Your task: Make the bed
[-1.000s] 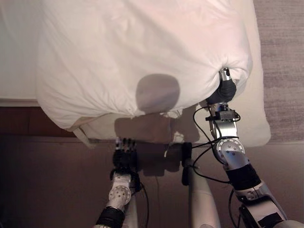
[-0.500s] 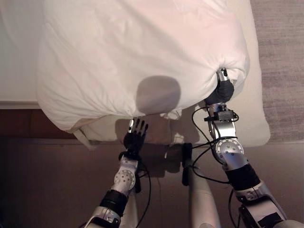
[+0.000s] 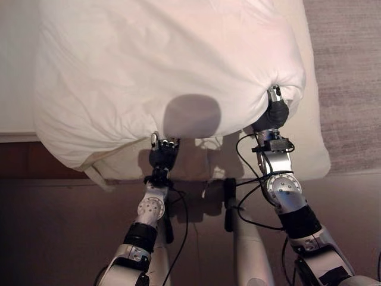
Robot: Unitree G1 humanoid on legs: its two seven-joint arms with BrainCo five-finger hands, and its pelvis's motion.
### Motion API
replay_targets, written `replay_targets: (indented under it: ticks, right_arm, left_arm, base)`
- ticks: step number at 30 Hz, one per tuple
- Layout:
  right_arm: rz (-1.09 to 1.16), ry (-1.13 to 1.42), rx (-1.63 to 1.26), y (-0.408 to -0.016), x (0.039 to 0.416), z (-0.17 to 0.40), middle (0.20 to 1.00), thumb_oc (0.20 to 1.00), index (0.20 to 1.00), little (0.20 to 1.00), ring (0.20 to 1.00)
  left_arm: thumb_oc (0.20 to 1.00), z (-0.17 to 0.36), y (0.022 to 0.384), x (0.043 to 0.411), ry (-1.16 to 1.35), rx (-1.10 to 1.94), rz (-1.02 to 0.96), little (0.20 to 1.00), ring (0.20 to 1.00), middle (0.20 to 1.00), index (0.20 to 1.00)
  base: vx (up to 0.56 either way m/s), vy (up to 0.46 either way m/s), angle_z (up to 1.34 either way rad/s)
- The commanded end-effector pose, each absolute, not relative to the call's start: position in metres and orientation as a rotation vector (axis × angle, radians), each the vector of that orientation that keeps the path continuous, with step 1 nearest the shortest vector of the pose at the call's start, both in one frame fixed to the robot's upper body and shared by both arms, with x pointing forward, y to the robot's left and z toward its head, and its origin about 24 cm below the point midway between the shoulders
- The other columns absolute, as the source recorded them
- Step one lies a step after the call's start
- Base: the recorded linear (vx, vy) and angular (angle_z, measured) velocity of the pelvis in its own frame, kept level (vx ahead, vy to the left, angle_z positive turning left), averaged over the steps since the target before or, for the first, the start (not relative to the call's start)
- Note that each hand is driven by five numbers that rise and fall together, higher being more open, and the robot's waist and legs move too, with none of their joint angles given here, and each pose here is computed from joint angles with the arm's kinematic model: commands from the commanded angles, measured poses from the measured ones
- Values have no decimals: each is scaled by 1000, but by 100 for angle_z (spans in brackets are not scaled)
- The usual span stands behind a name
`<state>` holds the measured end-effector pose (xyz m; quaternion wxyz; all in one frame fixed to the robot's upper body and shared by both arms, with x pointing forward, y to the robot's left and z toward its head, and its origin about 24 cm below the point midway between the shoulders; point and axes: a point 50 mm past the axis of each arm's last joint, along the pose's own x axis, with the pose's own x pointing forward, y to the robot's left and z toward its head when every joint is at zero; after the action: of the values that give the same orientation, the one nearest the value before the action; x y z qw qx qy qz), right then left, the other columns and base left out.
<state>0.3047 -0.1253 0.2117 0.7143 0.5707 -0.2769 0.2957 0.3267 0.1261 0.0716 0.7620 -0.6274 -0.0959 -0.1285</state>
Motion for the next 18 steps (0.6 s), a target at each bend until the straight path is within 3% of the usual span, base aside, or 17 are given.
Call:
replay_targets:
  ticks: [1, 18]
  right_arm:
    - [822, -800, 1255, -123, 286, 241, 200, 200, 200, 200, 200]
    - [763, -827, 1231, -135, 286, 236, 200, 200, 200, 200, 200]
  left_arm:
    - [1000, 104, 129, 328, -383, -1367, -413, 1000, 1000, 1000, 1000]
    - [1000, 117, 181, 324, -596, -1341, -255, 1000, 1000, 1000, 1000]
  base:
    - [0, 0, 0]
    - [0, 0, 0]
